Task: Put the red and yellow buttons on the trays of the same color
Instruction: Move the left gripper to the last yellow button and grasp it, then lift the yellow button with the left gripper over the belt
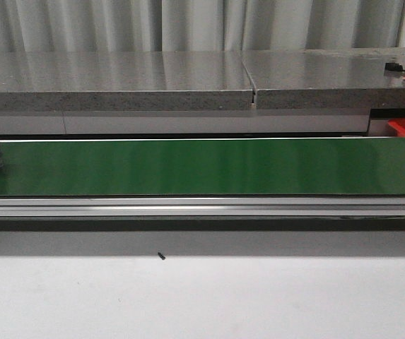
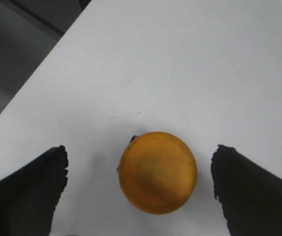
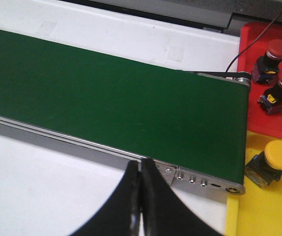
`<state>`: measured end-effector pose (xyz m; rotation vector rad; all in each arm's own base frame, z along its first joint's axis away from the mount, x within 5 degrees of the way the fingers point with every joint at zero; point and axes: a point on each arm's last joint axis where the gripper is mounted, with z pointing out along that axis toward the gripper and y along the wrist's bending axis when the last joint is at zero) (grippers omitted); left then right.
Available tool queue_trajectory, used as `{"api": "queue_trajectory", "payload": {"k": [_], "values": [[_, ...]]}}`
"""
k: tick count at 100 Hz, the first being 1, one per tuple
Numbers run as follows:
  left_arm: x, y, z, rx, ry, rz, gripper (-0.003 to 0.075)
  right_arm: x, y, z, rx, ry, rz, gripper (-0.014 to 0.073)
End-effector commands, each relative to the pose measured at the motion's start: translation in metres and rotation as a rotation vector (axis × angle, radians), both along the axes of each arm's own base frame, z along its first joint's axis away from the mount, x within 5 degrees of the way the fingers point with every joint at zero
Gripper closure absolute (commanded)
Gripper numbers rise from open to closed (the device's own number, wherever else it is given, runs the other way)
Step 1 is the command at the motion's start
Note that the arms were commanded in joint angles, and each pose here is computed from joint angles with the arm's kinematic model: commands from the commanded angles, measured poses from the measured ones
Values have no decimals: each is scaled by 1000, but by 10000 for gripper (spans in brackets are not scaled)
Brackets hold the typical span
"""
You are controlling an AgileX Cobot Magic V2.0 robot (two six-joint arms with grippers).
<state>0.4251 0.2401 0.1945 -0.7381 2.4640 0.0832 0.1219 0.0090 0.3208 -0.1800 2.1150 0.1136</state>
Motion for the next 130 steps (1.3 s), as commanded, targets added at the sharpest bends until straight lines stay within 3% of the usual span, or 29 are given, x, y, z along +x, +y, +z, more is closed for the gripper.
{"api": "queue_trajectory", "payload": {"k": [1, 19, 64, 76, 109, 130], "values": [[8, -5, 37, 59, -120, -4, 138, 2, -1, 13, 1, -82, -16, 664], [18, -18, 33, 73, -127, -38, 138, 2, -1, 13, 1, -82, -16, 664], [17, -14, 34, 104, -128, -42, 164, 2, -1, 13, 1, -82, -16, 664], [17, -14, 34, 116, -122, -47, 238, 2, -1, 13, 1, -82, -16, 664], [17, -13, 34, 122, -116, -50, 592, 2, -1, 13, 1, -82, -16, 664], [14, -15, 33, 103, -82, -53, 625, 2, -1, 13, 1, -82, -16, 664]]}}
